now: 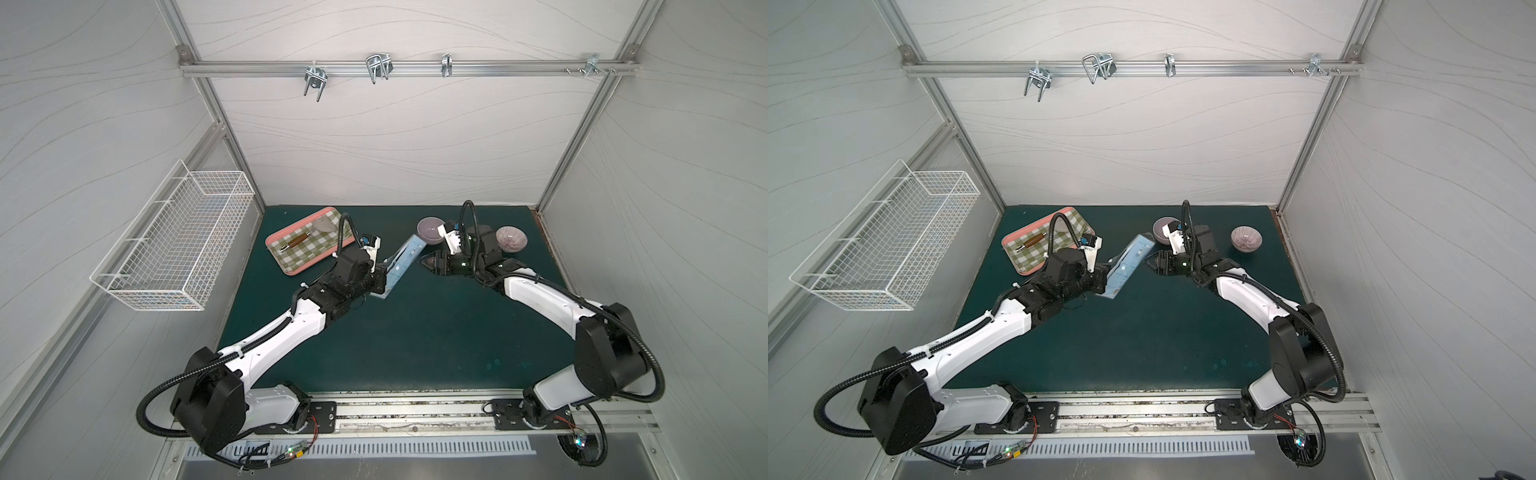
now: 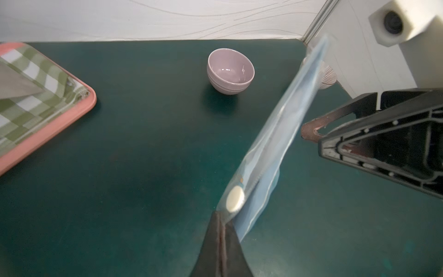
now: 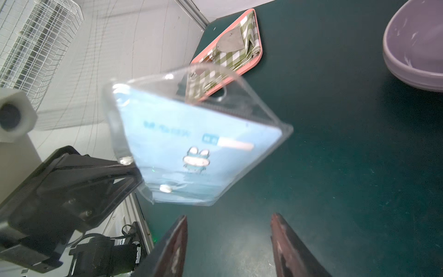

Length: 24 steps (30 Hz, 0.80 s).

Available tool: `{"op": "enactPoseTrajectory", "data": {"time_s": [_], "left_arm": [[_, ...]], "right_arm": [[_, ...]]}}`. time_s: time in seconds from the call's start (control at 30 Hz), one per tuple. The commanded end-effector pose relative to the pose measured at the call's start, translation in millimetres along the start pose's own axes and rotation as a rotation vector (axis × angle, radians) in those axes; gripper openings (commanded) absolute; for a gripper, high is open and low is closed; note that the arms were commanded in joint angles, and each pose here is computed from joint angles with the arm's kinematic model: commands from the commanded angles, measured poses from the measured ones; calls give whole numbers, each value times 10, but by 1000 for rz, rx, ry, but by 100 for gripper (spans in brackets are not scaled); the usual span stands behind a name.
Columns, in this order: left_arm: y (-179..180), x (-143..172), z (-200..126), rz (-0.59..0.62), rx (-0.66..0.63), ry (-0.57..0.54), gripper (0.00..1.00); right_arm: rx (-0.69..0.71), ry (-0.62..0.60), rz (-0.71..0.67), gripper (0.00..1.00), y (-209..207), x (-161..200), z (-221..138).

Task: Open the ruler set and take out the ruler
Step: Open the ruler set bag, then adjust the ruler set bag.

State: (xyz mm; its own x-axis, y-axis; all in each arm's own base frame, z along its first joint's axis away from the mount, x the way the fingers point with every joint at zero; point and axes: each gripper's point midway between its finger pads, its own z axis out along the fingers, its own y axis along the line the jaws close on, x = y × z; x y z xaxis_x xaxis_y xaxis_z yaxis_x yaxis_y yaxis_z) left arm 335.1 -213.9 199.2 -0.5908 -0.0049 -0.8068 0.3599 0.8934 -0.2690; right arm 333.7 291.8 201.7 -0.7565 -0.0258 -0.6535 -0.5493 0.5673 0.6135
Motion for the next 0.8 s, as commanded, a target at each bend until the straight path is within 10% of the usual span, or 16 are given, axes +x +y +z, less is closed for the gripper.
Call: {"op": "enactPoseTrajectory", "data": {"time_s": [0.0,0.3,0.77], "left_arm": [[-200,-319,-120,-96,105,-65,0],[-160,-262,-67,-176,108,-38,0],[-121,-237,27,-266,138,-42,0]], "right_arm": [[23,0,6,57,42,38,-41],[-58,4,19,51,360,-31,55],[-189,40,14,4,819,-125,226]]}}
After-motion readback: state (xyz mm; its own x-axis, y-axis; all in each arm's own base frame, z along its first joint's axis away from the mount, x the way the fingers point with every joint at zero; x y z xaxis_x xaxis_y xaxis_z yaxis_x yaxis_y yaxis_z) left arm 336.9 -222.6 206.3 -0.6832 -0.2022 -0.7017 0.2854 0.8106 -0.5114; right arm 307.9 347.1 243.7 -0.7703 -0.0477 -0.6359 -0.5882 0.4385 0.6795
